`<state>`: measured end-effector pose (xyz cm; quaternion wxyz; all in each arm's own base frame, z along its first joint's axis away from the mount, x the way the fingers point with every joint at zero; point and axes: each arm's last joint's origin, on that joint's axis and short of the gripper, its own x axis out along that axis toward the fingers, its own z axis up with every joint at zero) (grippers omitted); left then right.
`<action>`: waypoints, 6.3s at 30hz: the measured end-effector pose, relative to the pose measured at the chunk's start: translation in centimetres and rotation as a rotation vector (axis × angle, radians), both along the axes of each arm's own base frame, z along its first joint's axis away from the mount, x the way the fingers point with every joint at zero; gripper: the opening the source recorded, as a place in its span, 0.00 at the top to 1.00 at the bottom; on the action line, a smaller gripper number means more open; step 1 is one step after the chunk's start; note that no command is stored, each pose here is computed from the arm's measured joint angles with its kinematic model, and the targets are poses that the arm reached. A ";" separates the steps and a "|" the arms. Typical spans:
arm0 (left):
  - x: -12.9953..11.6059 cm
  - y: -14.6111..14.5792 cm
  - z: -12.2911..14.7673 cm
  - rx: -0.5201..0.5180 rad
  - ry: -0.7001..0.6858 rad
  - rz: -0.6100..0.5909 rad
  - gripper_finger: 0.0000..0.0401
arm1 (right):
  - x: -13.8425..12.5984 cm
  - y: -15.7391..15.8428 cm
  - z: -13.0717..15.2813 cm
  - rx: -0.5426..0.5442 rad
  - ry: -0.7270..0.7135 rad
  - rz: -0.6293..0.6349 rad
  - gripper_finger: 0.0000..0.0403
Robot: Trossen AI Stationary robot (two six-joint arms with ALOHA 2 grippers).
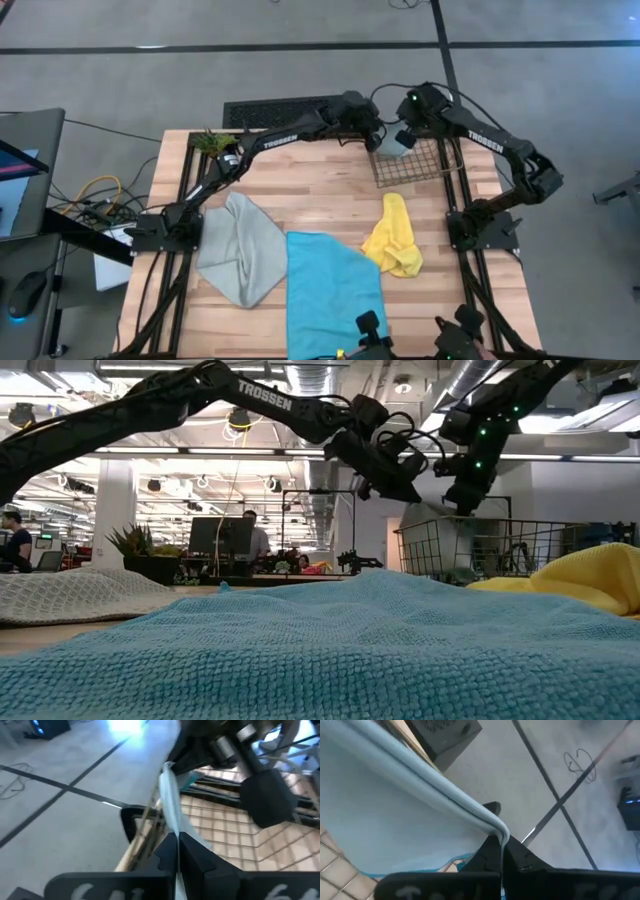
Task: Fold microfiber towels
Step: Put the folded light blue microfiber cloth into the wire basket
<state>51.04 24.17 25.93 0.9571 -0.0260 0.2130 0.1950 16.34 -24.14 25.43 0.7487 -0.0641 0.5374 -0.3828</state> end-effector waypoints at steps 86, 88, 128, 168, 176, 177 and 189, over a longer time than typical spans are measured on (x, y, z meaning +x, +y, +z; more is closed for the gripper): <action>2.5 -8.9 -2.5 -0.169 0.151 -0.402 0.62 | -1.4 4.7 -3.4 0.505 0.183 0.161 0.40; 2.5 -8.6 -2.4 -0.162 0.143 -0.398 0.62 | -1.2 4.4 -2.8 0.485 0.165 0.156 0.38; -1.9 -4.3 4.6 -0.260 0.039 -0.212 0.62 | -0.7 -4.9 -7.7 0.874 -0.079 -0.451 0.38; -1.9 -4.2 4.5 -0.258 0.036 -0.211 0.62 | 1.7 -4.5 -9.6 0.849 -0.076 -0.397 0.82; -1.9 -4.2 4.5 -0.258 0.036 -0.210 0.62 | 2.0 -5.0 -9.6 0.799 -0.110 -0.371 0.96; -1.9 -4.2 4.5 -0.259 0.036 -0.209 0.62 | 2.0 -5.1 -9.6 0.793 -0.108 -0.372 0.95; -1.9 -4.2 4.5 -0.260 0.036 -0.209 0.62 | 1.5 -5.3 -9.6 0.698 0.001 -0.404 0.93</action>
